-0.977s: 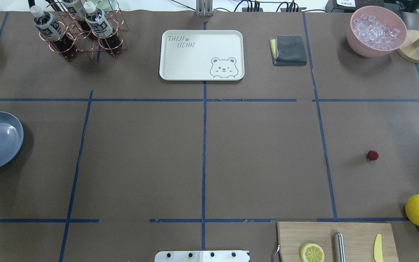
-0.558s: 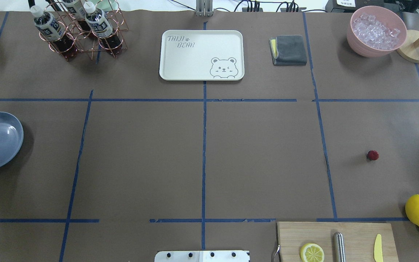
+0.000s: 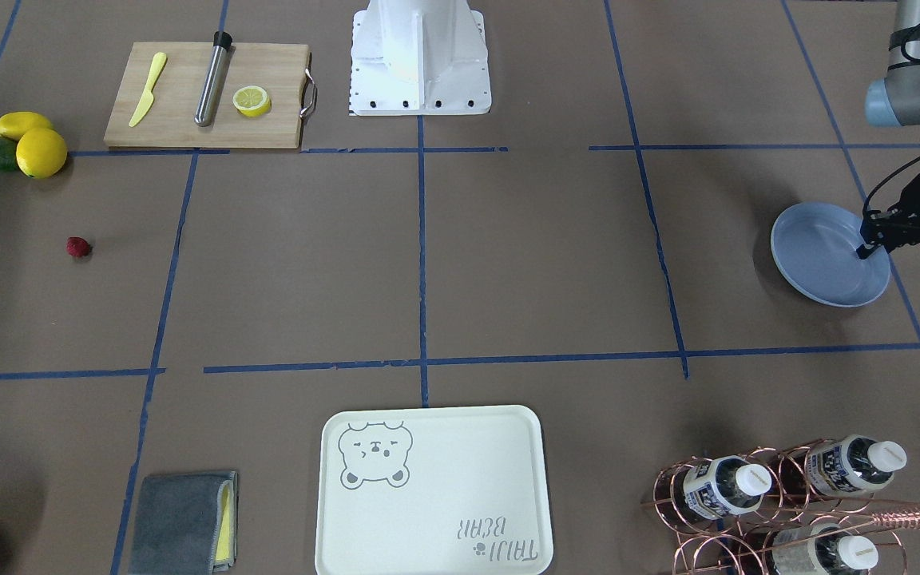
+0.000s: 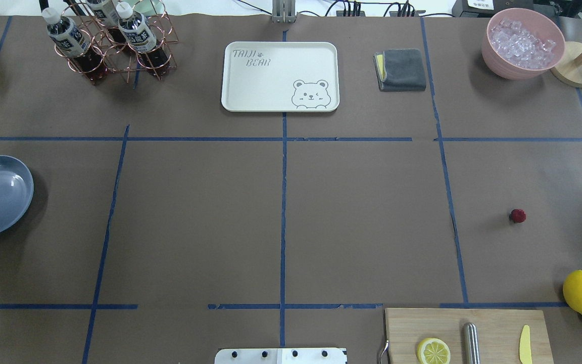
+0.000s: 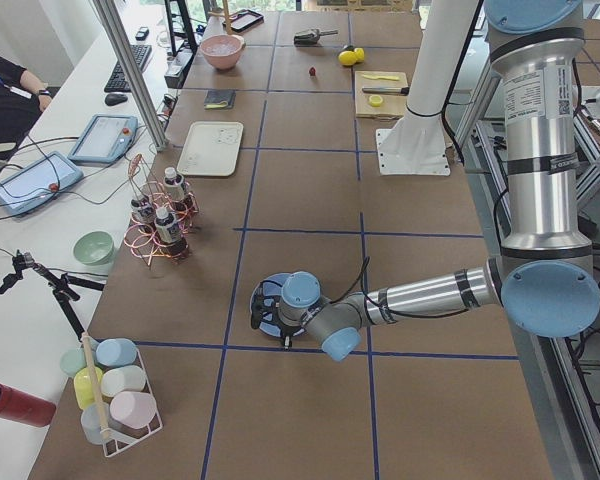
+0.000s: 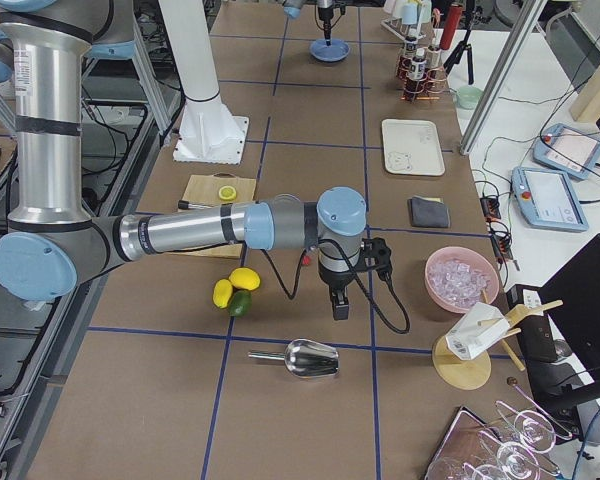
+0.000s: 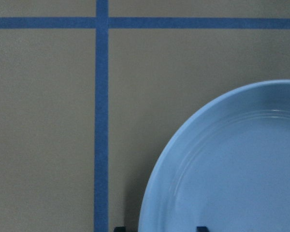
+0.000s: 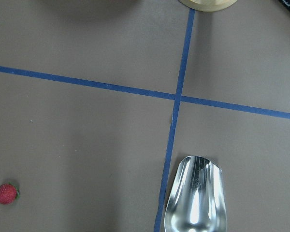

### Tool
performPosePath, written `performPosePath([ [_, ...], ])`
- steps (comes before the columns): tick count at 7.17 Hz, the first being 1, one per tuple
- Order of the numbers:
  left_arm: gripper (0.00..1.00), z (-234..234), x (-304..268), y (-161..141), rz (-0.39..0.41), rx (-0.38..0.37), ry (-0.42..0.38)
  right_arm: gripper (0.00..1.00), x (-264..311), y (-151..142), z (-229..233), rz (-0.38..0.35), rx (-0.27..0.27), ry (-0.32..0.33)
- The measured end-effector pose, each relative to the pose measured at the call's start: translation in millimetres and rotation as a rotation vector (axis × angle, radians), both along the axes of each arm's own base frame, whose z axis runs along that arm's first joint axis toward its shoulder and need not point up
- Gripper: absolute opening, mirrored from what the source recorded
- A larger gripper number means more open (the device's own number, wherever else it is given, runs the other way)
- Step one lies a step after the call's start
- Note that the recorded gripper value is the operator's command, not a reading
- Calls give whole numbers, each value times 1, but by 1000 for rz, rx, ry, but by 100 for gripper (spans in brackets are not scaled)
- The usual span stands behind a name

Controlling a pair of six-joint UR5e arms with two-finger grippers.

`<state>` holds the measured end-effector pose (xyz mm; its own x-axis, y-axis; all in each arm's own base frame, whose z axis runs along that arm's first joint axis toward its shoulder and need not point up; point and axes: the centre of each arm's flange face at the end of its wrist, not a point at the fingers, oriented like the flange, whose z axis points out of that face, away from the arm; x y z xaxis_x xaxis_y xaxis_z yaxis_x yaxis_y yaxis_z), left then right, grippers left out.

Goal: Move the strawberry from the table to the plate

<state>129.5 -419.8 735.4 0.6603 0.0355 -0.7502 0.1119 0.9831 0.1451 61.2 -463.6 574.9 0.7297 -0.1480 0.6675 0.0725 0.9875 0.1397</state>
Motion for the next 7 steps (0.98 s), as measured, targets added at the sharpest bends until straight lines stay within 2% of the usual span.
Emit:
performPosePath([
  [2,0,-15,2,-3,3,21,16,100,0,1,-6,0,11,0],
  [4,0,-54,-2,-11,10,14,56,100,1,1,-9,1,17,1],
  [5,0,-87,-15,-23,-7,-17,70,100,1,1,-9,1,18,1],
  [7,0,-181,-29,-54,-48,-67,67,100,1,1,-10,1,21,1],
])
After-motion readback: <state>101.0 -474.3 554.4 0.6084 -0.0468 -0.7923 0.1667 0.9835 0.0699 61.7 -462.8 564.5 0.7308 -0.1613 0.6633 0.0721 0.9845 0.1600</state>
